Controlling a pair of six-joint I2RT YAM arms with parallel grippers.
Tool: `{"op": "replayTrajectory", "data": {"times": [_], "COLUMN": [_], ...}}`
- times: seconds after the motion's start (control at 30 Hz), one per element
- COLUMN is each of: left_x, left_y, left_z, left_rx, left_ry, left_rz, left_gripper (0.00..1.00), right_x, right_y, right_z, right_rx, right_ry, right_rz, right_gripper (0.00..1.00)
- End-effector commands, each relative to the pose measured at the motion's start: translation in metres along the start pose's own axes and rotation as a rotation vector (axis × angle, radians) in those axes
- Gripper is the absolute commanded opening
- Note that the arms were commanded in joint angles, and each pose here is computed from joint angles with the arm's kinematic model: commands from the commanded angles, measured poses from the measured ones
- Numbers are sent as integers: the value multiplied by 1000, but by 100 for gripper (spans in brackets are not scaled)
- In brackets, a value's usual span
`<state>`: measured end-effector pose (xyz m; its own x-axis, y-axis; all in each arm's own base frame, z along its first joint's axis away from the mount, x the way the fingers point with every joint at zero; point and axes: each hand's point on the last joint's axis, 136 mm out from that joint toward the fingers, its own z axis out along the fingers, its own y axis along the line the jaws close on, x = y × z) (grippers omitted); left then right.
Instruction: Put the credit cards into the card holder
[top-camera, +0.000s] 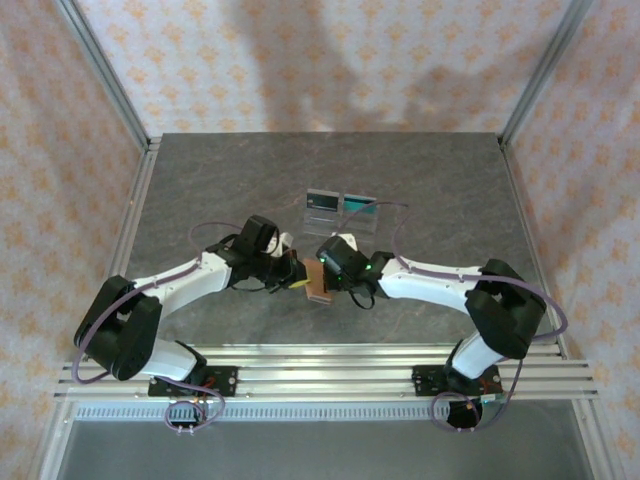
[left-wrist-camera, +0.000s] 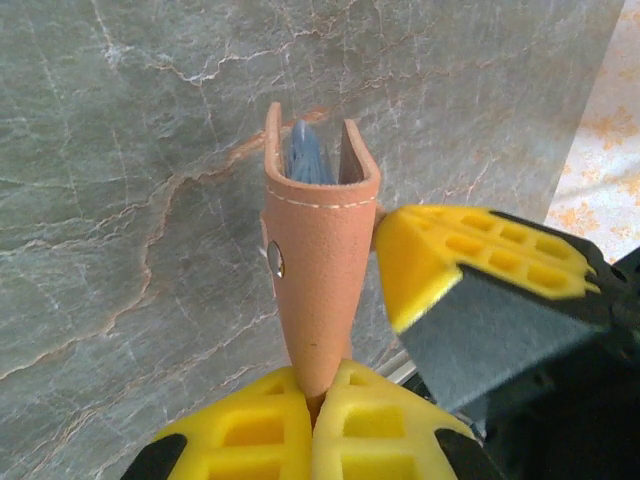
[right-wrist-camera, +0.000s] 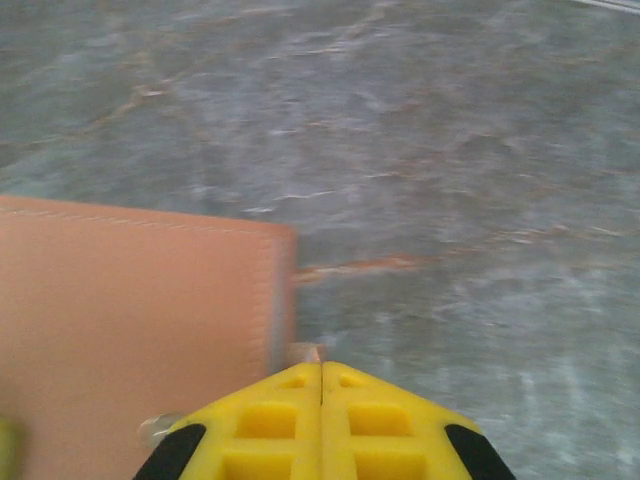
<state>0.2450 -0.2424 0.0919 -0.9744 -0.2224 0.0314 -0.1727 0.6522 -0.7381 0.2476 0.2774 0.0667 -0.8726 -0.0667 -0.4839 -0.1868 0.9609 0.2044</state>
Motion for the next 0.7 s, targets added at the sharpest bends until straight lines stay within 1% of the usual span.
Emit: {"op": "replayTrajectory", "data": {"times": [0.0,0.1,0.13,0.17,0.23,0.33,0.4,0.5,0.57,0.6,0.67], "left_x": [8,9,8,7,6,2,0,-3,-5,-5,-5], "left_y": [3,6,8,9,13,19,16,10,5,3,2], "left_z": [3,8,9,11,15,21,22,21,19,19,17], "left_rx": [-28,-29,-32,-35,-51,-74,-63,-46,-33,-26,-22], "left_ry": [47,58,59,59,60,61,56,44,38,38,28], "left_rz": [21,23,27,30,27,6,7,21,27,31,32], "left_gripper": [5,6,8,13,29,49,52,54,59,62,74], "right_x": [2,2,2,2,0,-3,-6,-11,-15,-17,-20], "right_y": [-29,-32,-35,-36,-38,-33,-25,-13,-8,-5,3], "right_z": [-10,-16,-19,-21,-26,-36,-45,-59,-69,-73,-80], "right_rx": [115,107,110,110,100,45,-5,-74,-99,-111,-147], "right_ry": [-38,-50,-56,-59,-67,-68,-70,-73,-78,-80,-78], "right_rz": [36,39,44,46,53,66,62,46,28,18,-5], "right_gripper": [0,0,0,0,0,0,0,0,0,0,0]}}
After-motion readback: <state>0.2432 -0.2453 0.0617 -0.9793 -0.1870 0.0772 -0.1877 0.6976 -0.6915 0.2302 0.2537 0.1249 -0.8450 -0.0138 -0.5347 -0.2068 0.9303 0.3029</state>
